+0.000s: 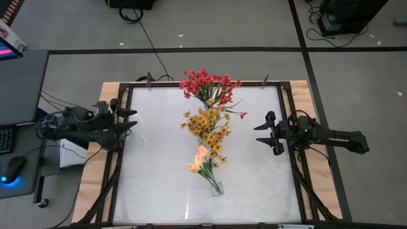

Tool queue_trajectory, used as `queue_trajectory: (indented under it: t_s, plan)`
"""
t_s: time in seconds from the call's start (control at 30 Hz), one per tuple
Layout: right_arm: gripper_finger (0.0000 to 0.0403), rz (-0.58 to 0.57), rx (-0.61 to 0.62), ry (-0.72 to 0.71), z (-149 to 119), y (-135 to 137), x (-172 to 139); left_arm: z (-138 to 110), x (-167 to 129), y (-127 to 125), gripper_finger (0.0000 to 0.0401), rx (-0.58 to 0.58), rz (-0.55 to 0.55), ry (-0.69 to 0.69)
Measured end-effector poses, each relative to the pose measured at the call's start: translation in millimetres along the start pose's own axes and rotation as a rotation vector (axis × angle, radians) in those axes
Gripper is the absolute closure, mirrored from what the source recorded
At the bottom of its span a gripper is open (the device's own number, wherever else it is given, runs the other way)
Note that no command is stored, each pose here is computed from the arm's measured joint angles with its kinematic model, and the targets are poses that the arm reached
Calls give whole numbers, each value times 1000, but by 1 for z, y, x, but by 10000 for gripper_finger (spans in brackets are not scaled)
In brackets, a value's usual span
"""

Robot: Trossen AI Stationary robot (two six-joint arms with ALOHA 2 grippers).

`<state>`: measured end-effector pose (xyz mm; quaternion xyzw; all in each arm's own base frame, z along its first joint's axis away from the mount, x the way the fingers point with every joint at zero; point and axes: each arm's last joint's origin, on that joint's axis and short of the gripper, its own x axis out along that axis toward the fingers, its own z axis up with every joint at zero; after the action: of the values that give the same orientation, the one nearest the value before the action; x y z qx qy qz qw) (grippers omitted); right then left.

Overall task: Sort flowers into vase by color
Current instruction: Return to Home Position

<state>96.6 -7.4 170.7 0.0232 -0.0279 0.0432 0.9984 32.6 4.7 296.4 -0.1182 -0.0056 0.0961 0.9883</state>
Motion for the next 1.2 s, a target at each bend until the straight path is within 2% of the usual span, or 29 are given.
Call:
queue_trajectory:
  t_s: [0.2, 0.5, 0.63, 0.9, 1.2]
  plan:
    - [173, 0, 0, 0, 0, 0, 0, -32, 19, 2, 152, -33, 10, -89]
    - [173, 0, 0, 0, 0, 0, 0, -83, 50, 7, 152, -37, 53, -118]
    - [173, 0, 0, -1, 0, 0, 0, -92, 54, 10, 152, -41, 75, -140]
    - [173, 0, 0, 0, 0, 0, 0, -114, 61, 18, 152, -22, 130, -98]
    - [173, 0, 0, -1, 0, 0, 0, -122, 64, 20, 152, -26, 136, -113]
